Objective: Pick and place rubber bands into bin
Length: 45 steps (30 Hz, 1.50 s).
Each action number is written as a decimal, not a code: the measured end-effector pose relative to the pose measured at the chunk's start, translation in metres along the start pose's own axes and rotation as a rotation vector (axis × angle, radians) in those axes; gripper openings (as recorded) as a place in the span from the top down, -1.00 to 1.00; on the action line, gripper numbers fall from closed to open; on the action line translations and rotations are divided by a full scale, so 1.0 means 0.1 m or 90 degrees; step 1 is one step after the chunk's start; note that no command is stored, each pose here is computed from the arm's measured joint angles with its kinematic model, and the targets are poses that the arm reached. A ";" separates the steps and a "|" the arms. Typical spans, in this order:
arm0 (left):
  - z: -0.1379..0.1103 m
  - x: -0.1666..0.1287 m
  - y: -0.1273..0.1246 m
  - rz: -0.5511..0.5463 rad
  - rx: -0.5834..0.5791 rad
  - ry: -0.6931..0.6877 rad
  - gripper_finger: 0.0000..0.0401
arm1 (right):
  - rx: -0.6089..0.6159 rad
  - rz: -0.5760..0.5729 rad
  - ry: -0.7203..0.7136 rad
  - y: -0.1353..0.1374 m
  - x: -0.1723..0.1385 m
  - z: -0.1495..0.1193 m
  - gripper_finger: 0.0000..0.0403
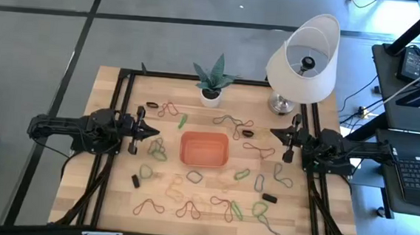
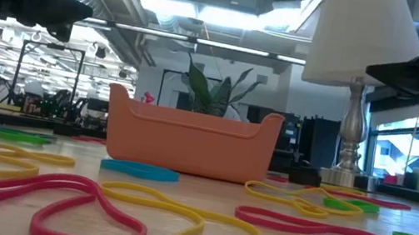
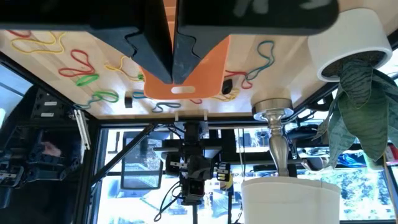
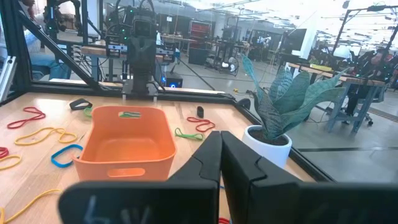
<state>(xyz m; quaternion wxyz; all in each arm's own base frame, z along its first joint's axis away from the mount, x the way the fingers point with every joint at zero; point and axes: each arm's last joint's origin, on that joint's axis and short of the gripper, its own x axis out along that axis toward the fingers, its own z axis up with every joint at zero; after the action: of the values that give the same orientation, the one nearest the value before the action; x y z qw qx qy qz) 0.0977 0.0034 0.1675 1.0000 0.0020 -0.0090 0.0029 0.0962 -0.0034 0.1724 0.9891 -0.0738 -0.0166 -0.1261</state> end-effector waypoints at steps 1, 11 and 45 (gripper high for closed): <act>0.00 0.00 0.00 0.000 0.000 0.000 0.96 | 0.000 0.000 0.000 0.00 0.00 0.00 0.94; 0.00 0.00 0.00 0.000 0.000 0.000 0.96 | 0.000 0.000 0.000 0.00 0.00 0.00 0.94; 0.00 0.00 0.00 0.000 0.000 0.000 0.97 | 0.094 -0.020 -0.088 -0.03 -0.01 0.14 0.94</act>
<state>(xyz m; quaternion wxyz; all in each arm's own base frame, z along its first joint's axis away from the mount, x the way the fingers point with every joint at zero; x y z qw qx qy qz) 0.0977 0.0035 0.1674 1.0000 0.0018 -0.0088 0.0029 0.0943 -0.0041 0.1862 0.9863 -0.0087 -0.0949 -0.1346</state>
